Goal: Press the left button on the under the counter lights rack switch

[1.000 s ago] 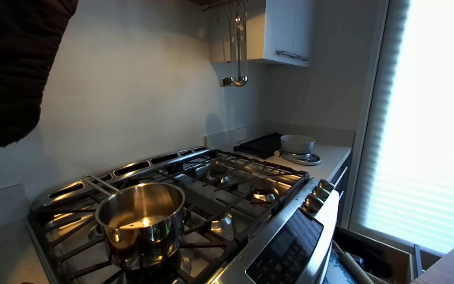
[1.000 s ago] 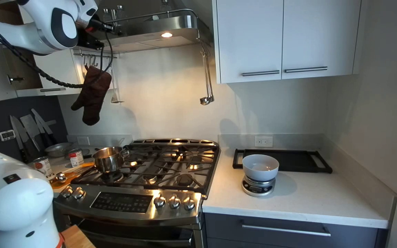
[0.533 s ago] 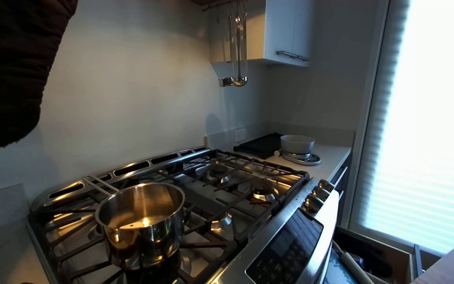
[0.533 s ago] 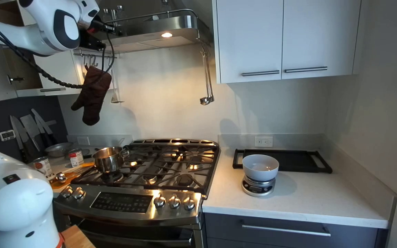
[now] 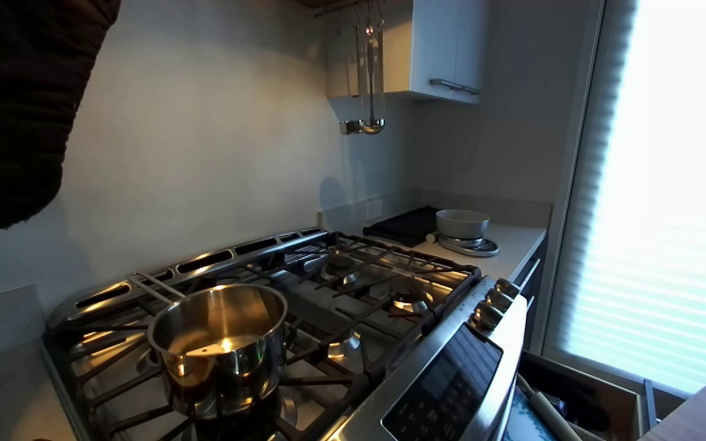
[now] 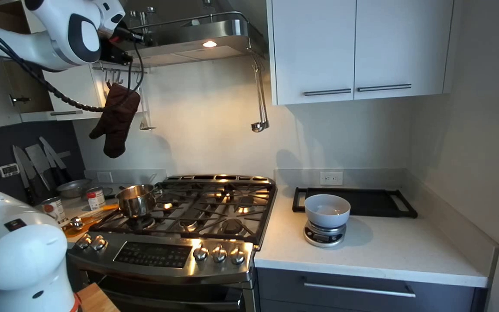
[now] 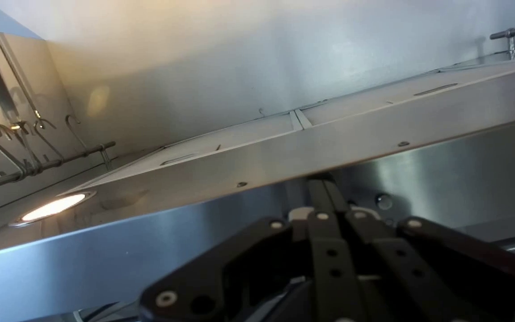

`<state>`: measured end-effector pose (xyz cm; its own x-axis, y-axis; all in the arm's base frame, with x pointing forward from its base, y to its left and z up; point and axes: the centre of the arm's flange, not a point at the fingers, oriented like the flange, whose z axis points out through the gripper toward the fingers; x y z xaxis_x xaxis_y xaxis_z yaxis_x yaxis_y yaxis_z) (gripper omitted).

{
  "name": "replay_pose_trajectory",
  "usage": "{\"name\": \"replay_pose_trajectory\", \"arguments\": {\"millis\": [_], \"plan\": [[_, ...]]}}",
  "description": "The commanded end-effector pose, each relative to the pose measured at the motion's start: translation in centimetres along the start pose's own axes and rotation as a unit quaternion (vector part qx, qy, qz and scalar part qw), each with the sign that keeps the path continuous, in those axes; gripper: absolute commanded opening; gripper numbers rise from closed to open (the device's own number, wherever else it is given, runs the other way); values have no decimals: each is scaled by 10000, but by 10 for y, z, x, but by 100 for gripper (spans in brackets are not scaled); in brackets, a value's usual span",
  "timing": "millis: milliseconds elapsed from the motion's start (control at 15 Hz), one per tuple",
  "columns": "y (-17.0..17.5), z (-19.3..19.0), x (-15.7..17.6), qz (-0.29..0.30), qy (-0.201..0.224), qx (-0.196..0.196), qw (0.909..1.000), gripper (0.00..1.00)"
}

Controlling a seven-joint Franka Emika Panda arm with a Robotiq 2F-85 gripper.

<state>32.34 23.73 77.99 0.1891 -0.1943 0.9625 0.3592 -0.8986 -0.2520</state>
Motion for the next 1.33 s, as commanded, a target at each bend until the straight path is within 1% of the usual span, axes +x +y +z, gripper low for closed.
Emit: {"name": "replay_pose_trajectory", "arguments": {"millis": [0,267,800,1000,1267], "plan": [[-6,20,-9,-12,-164,141,9998,0],[-2,-2,-4,16,-181,-22,9998,0],[-8,-25,2,46,-199,-66,9998,0],[-11,-27,5,42,-121,-22,9999,0],[-12,-19,4,71,-91,5,9999,0]]}}
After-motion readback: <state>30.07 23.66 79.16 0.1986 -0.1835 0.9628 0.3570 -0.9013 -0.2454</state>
